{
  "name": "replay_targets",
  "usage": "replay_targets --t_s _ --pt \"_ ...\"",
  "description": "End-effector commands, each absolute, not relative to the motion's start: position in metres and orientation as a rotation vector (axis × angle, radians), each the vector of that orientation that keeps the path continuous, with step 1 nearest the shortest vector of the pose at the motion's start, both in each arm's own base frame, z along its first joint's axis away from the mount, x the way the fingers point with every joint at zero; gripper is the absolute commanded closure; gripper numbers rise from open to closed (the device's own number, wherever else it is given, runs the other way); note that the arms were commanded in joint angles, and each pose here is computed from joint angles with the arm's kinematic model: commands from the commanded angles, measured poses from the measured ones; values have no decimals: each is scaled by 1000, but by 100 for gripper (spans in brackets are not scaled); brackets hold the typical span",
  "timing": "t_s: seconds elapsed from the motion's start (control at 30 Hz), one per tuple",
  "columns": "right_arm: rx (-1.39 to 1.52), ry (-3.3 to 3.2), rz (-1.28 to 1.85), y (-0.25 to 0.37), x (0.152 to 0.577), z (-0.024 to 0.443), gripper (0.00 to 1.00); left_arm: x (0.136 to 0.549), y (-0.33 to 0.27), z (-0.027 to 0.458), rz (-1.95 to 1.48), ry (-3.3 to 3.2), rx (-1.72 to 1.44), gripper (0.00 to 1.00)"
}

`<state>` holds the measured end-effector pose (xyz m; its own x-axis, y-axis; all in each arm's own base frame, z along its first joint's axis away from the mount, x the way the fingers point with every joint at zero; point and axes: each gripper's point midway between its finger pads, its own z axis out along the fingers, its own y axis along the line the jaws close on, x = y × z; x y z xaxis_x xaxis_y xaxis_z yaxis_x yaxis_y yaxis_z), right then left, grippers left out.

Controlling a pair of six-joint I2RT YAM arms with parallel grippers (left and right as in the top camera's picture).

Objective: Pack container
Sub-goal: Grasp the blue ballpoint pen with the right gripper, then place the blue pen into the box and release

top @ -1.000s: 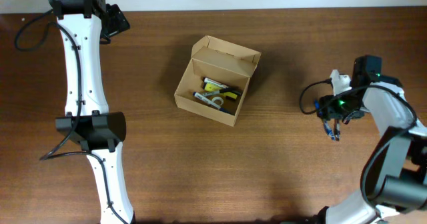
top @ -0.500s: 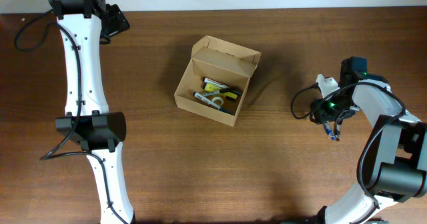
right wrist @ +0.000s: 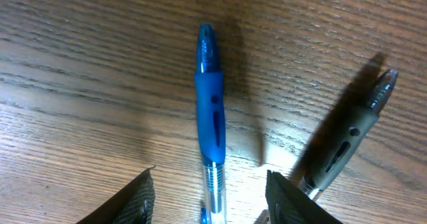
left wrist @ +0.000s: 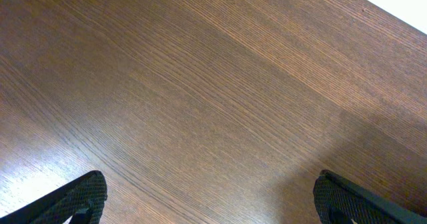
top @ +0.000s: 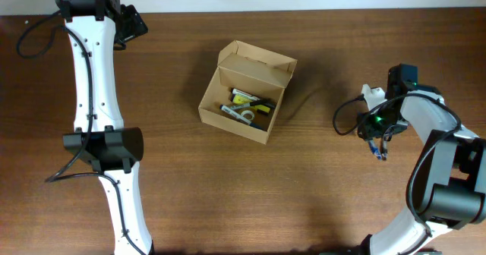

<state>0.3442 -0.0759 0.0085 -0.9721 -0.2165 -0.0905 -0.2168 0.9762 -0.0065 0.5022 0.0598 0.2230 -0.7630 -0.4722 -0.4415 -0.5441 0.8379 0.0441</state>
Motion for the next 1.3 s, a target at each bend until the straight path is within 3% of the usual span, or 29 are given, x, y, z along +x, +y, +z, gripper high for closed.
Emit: replay_targets --t_s 0.0,0.3,0.47,0.6,0.77,0.87,1.1,1.27 --pt "-324 3057 -14 -76 341 2 47 503 64 221 256 2600 -753 0" --pt "-319 3092 5 -74 332 -6 50 503 64 221 256 2600 -753 0" --pt "-312 3097 -6 -75 331 -6 65 503 64 221 256 2599 -753 0" --pt "-285 3113 -47 -80 329 -6 69 503 64 221 256 2599 -753 0" --pt "-241 3116 -38 -79 329 -6 94 503 64 221 256 2600 -753 0" --pt "-249 3091 41 -68 336 -1 96 503 64 221 256 2599 -753 0" --pt "-369 2998 46 -41 377 47 96 503 64 221 256 2599 -753 0" --pt "-471 2854 15 -7 421 117 96 503 64 221 256 2600 -753 0"
